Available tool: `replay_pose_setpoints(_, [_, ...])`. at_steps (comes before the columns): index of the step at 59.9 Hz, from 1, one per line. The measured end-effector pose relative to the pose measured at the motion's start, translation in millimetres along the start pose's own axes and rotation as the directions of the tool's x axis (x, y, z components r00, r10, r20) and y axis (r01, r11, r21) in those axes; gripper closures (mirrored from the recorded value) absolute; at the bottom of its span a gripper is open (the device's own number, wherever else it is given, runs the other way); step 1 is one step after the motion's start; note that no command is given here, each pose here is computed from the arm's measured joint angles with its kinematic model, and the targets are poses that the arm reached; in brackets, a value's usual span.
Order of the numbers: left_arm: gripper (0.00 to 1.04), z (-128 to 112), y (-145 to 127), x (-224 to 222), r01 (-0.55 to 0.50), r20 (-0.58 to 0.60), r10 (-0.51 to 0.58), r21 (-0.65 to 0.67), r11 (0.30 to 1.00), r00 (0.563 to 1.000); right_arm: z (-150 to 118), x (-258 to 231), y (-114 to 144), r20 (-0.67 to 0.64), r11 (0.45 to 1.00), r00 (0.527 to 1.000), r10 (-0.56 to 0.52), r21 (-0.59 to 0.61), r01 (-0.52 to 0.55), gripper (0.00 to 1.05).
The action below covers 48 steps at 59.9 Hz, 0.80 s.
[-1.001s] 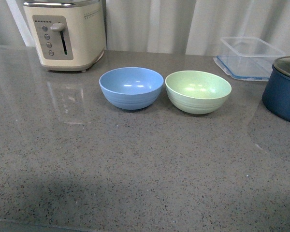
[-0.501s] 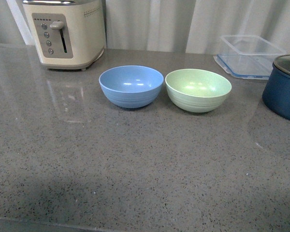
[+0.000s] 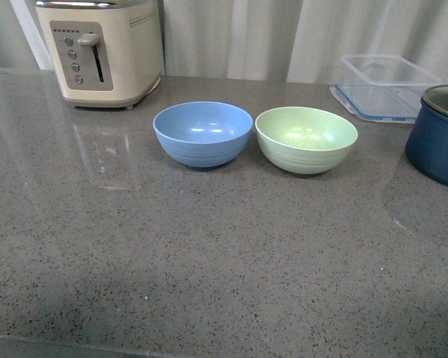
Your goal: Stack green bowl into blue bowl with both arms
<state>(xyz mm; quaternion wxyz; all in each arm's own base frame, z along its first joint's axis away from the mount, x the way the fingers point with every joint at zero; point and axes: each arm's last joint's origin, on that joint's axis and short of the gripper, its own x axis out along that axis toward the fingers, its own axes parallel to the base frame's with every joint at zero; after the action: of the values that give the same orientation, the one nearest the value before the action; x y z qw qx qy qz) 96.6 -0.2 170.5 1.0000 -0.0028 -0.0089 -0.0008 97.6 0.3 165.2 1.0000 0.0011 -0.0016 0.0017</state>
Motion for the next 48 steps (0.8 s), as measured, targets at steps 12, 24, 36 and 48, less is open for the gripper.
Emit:
replay_pose_setpoints(12, [0.57, 0.0, 0.0, 0.0, 0.0, 0.0, 0.0, 0.0, 1.0, 1.0, 2.6, 4.4, 5.1, -0.109, 0.977, 0.972, 0.208, -0.011, -0.211, 0.1])
replay_pose_setpoints(24, [0.21, 0.1, 0.0, -0.1, 0.0, 0.001, 0.0, 0.0, 1.0, 1.0, 56.2, 34.1, 27.8, -0.107, 0.938, 0.932, 0.347, 0.018, -0.347, 0.1])
replay_pose_setpoints(36, [0.07, 0.1, 0.0, -0.1, 0.0, 0.001, 0.0, 0.001, 1.0, 1.0, 101.8, 117.5, 67.3, -0.319, 0.939, 0.884, 0.343, 0.094, -0.331, 0.1])
replay_pose_setpoints(48, [0.07, 0.1, 0.0, -0.1, 0.0, 0.001, 0.0, 0.001, 1.0, 1.0, 97.6, 200.3, 89.2, -0.49, 0.972, 0.84, 0.233, 0.081, -0.222, 0.1])
